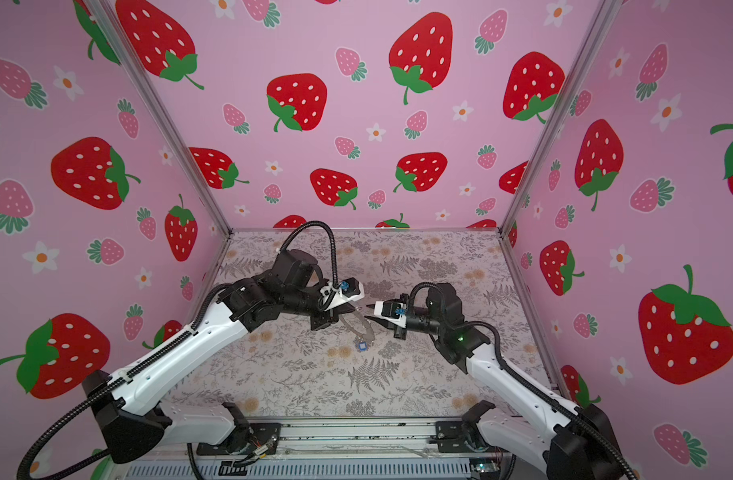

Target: Put the keys on the keyring

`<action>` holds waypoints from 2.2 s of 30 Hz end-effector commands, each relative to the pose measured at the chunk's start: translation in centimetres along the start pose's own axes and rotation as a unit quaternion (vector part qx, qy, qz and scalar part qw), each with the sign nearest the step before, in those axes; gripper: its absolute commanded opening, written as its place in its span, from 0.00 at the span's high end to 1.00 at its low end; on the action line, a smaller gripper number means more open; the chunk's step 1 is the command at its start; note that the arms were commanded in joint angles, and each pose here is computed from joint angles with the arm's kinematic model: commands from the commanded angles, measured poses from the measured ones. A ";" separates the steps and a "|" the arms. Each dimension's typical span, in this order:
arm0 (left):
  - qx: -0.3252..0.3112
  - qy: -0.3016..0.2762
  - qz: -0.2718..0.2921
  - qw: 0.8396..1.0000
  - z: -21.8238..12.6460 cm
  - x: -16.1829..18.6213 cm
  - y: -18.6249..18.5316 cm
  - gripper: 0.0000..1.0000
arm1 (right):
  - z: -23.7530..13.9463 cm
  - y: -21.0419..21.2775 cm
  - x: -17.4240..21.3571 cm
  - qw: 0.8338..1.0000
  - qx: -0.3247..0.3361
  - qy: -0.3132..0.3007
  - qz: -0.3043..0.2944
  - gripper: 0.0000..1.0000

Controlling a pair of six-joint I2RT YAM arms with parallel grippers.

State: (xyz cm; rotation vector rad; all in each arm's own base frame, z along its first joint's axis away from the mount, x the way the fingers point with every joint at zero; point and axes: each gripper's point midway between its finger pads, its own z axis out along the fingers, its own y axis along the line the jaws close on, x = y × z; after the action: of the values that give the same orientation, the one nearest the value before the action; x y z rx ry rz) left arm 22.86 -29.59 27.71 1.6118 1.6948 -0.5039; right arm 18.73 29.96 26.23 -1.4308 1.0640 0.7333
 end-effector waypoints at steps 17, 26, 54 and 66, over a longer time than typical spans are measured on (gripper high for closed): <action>0.025 0.045 0.018 0.999 -0.4 0.1 -1.5 1.00 | 0.8 1.1 -1.7 0.998 -0.042 -0.047 0.007 0.79; 0.019 0.045 0.018 0.999 -0.6 0.0 -1.4 1.00 | 1.2 1.5 -0.9 0.998 -0.046 -0.029 0.012 0.80; 0.033 0.046 0.032 0.998 -0.5 -0.2 -2.1 1.00 | 2.0 1.9 -1.1 0.997 -0.070 -0.035 0.013 0.87; 0.034 0.038 0.032 0.998 -0.6 -0.5 -2.1 1.00 | 2.1 2.3 -1.5 0.995 -0.089 -0.044 0.023 0.91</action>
State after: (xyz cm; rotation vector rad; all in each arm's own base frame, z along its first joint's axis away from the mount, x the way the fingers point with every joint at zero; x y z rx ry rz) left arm 21.14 -28.65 25.79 1.7439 1.7870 -0.4320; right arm 16.83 32.05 25.43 -1.4974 1.0204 0.9004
